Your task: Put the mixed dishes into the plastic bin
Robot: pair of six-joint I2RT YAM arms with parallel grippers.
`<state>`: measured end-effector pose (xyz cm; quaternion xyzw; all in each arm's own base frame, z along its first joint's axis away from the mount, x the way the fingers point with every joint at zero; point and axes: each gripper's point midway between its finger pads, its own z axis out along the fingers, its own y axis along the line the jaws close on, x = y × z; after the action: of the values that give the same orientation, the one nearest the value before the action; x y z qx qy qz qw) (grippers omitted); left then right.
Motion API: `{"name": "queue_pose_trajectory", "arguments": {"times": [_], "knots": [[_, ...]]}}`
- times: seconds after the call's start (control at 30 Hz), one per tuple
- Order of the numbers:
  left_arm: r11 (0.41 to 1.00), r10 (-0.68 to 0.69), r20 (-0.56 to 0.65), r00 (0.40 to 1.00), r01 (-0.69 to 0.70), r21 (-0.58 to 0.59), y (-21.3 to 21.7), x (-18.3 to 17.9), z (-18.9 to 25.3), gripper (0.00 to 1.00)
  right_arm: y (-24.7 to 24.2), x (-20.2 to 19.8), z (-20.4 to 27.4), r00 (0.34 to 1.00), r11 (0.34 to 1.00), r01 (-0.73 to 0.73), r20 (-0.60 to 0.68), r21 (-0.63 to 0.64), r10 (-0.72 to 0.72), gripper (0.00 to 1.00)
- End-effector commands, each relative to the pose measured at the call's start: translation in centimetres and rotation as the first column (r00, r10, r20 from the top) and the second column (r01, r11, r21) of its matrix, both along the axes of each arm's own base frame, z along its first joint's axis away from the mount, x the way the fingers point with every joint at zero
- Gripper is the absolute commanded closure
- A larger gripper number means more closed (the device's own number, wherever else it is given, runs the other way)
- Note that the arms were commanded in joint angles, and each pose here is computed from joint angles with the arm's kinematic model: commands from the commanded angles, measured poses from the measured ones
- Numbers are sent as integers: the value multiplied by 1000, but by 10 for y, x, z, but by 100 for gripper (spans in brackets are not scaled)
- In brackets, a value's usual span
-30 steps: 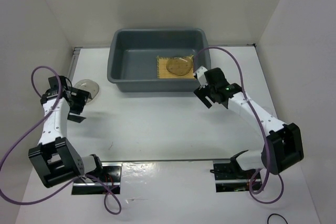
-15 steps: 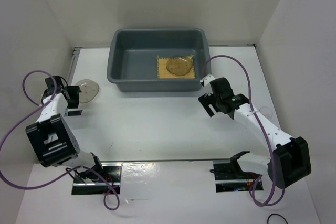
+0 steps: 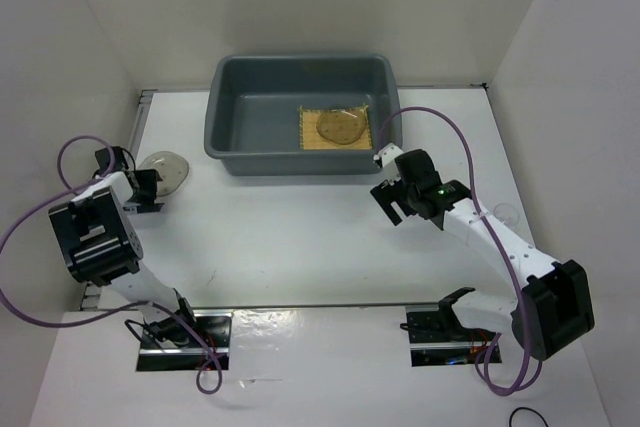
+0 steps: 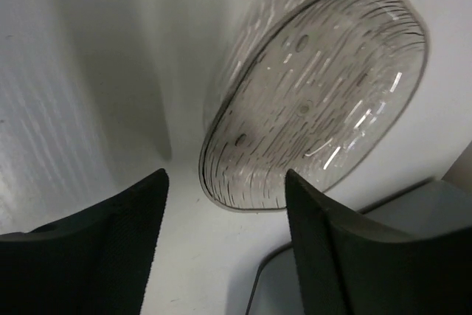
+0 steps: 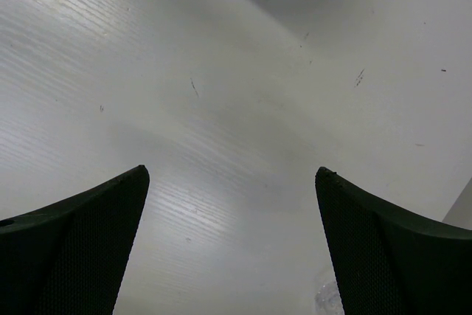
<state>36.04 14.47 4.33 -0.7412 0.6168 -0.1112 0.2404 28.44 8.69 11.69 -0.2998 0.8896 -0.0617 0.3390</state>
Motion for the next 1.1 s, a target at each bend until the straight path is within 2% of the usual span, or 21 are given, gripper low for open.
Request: {"name": "queue_pose_trajectory", "arguments": {"times": [0.0,0.17,0.27,0.33,0.37,0.47,0.5,0.6,0.63,0.67,0.73,0.8,0.87,0.9,0.97,1.07], "knots": [[999,-36,27,999,37,-33,-6,11,-11,31,8,3,7,999,999,-15,42,36,14,3],[994,-101,12,995,101,-41,-7,20,-25,40,4,4,3,999,1000,-1,32,13,0,4],[994,-101,-3,995,100,-52,-9,16,-32,68,1,5,1,999,1000,20,30,0,-20,4],[990,-122,-3,992,122,-73,-13,17,-39,98,1,5,-2,1000,1000,20,22,-4,-20,4],[985,-149,-32,988,146,-90,-17,13,-43,100,1,5,-2,1000,1000,20,22,-4,-20,4],[984,-171,-122,978,163,-78,-11,12,-33,100,4,5,-7,1000,1000,11,5,-13,-11,4],[988,-152,-124,981,149,-36,-2,15,-22,100,4,5,-7,1000,1000,11,5,-13,-11,4],[988,-129,-51,990,133,77,18,35,32,100,0,6,-10,1000,1000,24,-3,-17,-24,4],[990,-113,-31,993,115,78,20,38,48,100,1,3,-14,1000,1000,6,-24,-24,-7,4],[989,-85,53,995,78,124,29,54,85,100,-5,0,-21,999,999,9,-51,-43,-11,4],[987,-96,148,984,75,142,28,71,123,100,-8,-6,-27,997,998,-2,-75,-62,-2,4],[980,-142,280,950,95,174,24,95,176,100,-20,-9,-30,996,993,28,-76,-115,-37,4],[970,-209,350,913,147,195,11,114,206,100,-34,-12,-27,996,984,69,-44,-165,-78,4],[952,-272,404,873,183,244,1,128,240,100,-36,-12,-22,996,984,80,-16,-159,-84,4],[936,-332,400,854,248,248,-18,141,250,100,-38,-11,-17,994,986,113,19,-124,-112,4],[891,-443,430,787,332,309,-61,166,289,100,-33,-7,-13,993,989,113,40,-90,-110,4]]}}
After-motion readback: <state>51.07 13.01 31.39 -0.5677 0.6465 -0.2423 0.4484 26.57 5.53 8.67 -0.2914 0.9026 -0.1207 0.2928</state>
